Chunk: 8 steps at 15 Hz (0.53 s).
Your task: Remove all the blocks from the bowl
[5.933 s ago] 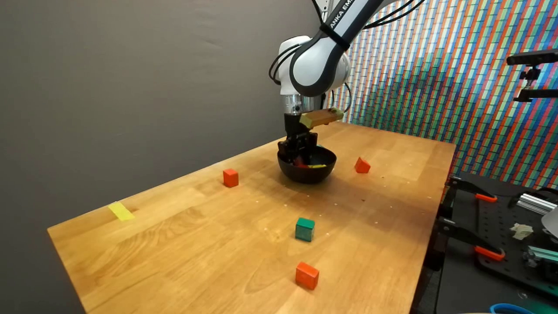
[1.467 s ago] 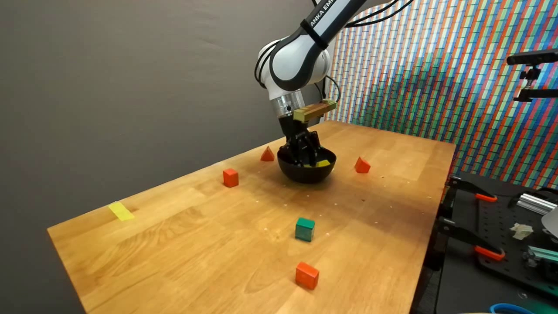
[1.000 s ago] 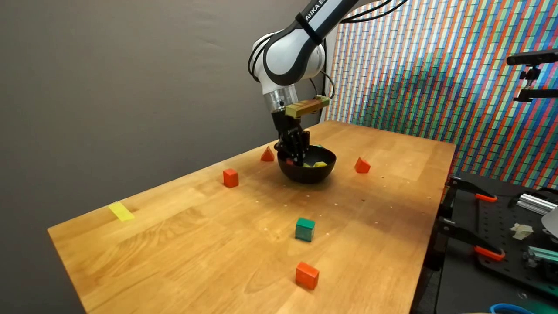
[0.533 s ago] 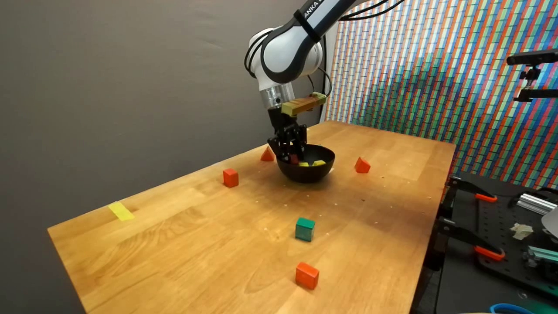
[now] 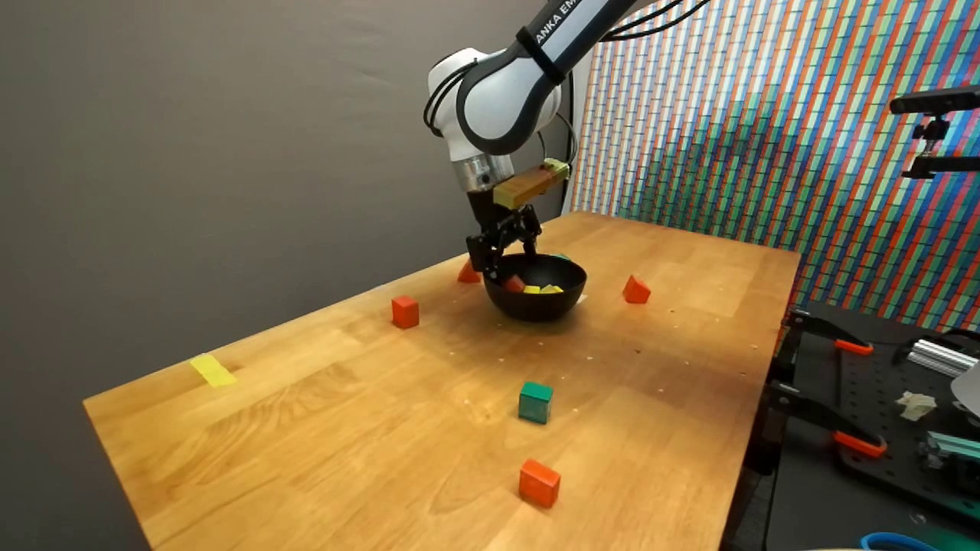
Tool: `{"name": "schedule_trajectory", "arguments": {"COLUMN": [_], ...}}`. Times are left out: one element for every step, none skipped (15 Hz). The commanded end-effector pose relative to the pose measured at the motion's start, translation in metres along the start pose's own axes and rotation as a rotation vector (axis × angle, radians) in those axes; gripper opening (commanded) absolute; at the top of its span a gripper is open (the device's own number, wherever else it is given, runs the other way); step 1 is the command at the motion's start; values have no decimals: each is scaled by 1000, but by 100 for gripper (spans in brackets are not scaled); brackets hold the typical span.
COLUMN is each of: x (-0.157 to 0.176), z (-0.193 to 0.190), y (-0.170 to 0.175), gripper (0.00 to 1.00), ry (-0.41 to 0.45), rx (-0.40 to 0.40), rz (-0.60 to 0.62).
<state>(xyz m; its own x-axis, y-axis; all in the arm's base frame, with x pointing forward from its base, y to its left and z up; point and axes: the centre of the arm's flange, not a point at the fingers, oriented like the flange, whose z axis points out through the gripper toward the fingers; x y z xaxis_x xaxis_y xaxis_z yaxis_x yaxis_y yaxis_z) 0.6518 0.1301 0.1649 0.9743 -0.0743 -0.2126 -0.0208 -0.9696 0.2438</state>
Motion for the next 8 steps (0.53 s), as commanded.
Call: {"name": "schedule_trajectory", "arguments": {"x": [10, 10, 11, 12, 13, 12, 12, 10], "z": [4, 6, 9, 11, 12, 12, 12, 11], "y": [-4, -5, -6, -7, -8, -9, -9, -8], "gripper": [100, 100, 100, 93, 74, 68, 58, 50], "ry": [14, 10, 5, 1, -1, -1, -1, 1], "rx": [-20, -17, -14, -13, -13, -12, -10, -8], "rz": [11, 11, 11, 10, 8, 6, 8, 11]}}
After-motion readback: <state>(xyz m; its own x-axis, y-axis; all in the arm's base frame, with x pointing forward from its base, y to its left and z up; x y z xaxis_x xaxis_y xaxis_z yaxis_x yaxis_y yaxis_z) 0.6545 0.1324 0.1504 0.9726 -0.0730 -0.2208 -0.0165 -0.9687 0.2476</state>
